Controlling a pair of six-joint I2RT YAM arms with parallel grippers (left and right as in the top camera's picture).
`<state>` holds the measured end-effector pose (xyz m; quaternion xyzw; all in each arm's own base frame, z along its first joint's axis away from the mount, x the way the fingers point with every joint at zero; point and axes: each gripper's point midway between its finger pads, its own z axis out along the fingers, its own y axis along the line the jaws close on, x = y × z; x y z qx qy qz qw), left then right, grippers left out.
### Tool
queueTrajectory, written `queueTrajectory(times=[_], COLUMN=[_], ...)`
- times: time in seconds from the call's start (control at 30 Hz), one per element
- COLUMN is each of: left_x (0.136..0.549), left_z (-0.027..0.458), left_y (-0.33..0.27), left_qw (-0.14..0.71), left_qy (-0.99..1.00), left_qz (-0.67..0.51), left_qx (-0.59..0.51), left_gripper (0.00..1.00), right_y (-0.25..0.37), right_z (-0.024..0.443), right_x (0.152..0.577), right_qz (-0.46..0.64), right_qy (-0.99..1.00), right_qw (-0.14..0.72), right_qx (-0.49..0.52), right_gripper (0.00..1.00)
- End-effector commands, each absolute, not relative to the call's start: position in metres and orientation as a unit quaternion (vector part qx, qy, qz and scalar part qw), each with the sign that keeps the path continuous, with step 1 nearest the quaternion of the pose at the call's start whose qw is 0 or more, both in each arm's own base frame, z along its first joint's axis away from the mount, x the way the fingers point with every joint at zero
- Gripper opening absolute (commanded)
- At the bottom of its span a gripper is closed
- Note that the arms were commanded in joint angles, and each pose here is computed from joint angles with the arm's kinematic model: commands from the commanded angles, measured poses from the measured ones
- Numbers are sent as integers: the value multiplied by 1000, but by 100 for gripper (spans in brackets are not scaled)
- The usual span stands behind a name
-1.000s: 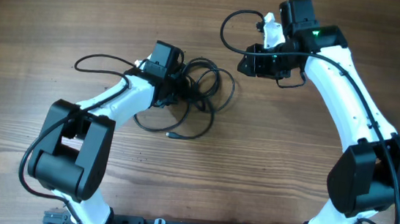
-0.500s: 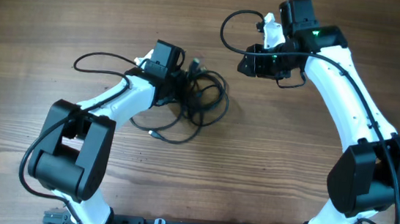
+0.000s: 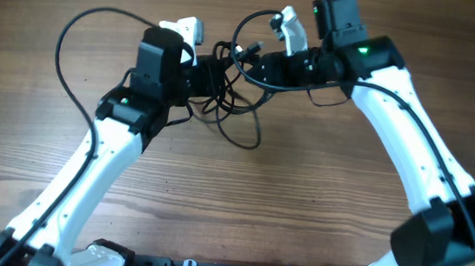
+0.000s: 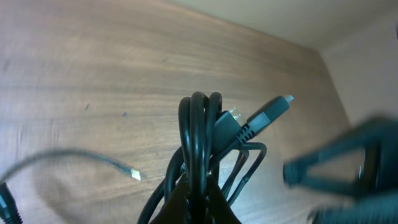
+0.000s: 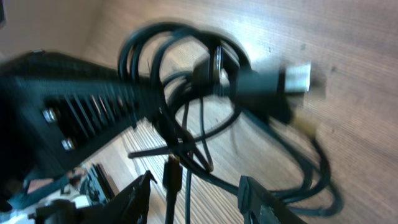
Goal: Untangle cables
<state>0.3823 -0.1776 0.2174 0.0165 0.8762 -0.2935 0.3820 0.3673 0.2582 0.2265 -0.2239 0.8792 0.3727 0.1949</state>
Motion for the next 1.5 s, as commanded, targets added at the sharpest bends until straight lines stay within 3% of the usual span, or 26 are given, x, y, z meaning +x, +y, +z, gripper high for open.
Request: queueTrajectory(times=[0.0, 0.1, 0.2, 0.43, 0.53, 0.8, 1.2, 1.47], left_x=[369, 367, 367, 367, 363, 354, 357, 368], left_z=[244, 240, 242, 240, 237, 234, 238, 258], left_y=[-188, -187, -188, -188, -188, -195, -195, -199], left_qw=[428, 427, 429, 396, 369, 343, 339, 338], left_qy=[845, 845, 844, 859, 867, 868, 865, 840], left_qz=[-279, -268, -269, -313, -333, -355, -371, -421], left_qx=[156, 176, 176, 86, 41, 47, 16, -61], left_gripper=[4, 4, 4, 4, 4, 4, 4, 4], right_y=[255, 237, 213, 199, 200, 228, 306, 327], right_z=[265, 270, 253, 232, 219, 217, 198, 200], right_x=[358, 369, 380, 384, 387, 396, 356, 342], right_qz=[386, 343, 286, 247, 242, 274, 317, 332], right_qy=[864, 891, 926, 943, 948, 935, 925, 924], right_qw=[233, 254, 242, 223, 208, 221, 167, 152], right_qx=[-222, -154, -43, 11, 13, -43, -126, -115], right_gripper=[47, 41, 21, 13, 12, 12, 10, 8])
